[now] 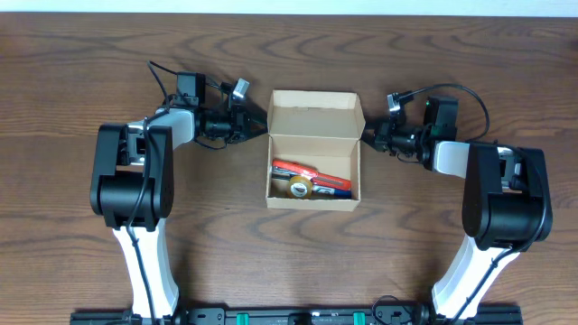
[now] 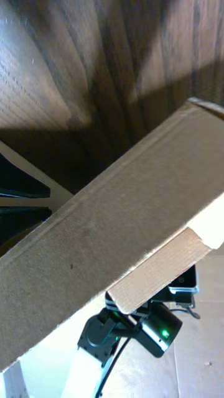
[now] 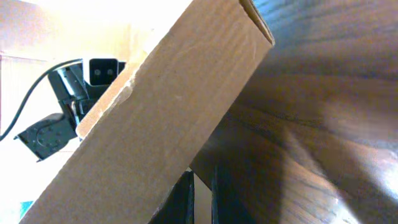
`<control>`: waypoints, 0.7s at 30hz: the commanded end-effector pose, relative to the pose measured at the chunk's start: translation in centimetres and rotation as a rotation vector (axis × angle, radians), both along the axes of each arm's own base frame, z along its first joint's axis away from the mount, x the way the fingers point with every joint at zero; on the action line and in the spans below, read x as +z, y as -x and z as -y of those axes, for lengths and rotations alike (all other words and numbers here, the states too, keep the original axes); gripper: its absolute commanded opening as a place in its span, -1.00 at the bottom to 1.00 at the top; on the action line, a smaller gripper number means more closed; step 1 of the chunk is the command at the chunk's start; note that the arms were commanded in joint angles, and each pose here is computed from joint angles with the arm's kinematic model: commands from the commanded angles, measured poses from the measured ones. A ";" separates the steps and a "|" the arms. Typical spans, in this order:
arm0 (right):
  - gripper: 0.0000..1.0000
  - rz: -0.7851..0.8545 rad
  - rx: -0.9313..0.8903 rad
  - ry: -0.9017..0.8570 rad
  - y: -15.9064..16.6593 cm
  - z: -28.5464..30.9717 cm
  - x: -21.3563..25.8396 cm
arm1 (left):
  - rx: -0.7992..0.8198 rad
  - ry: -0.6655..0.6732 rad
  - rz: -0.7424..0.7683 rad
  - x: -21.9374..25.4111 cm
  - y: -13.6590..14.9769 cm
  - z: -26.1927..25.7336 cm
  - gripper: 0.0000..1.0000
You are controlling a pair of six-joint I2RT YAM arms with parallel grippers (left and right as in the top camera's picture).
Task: Pack container
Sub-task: 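Push the box lid flaps upward with both grippers, then swing the lid over with the right gripper to close the box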
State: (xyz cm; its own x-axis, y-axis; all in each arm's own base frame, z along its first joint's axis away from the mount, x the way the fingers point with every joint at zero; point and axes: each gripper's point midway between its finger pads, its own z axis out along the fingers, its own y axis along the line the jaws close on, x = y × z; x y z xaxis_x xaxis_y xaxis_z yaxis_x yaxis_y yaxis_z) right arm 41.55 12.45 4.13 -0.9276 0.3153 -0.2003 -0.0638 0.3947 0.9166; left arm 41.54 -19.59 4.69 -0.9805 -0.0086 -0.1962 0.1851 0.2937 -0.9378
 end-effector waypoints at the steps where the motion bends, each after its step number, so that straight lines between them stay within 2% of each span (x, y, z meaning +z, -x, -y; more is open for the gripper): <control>1: -0.97 0.029 0.040 -0.034 -0.2 -0.8 0.9 | -0.016 0.032 0.005 0.7 0.1 0.3 -0.88; 21: -0.98 0.170 0.126 -0.044 -0.9 -1.7 3.1 | -0.086 0.115 0.143 6.4 -2.6 2.2 -0.88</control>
State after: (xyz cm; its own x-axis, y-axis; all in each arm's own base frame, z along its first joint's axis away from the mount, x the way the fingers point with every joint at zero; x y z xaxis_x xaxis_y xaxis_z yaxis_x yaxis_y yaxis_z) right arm 42.54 13.19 6.52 -0.9193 0.2591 -0.2961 -0.1936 0.3574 0.9137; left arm 44.11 -20.96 9.81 -0.9479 0.0240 -0.3175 0.3159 0.1974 -0.9280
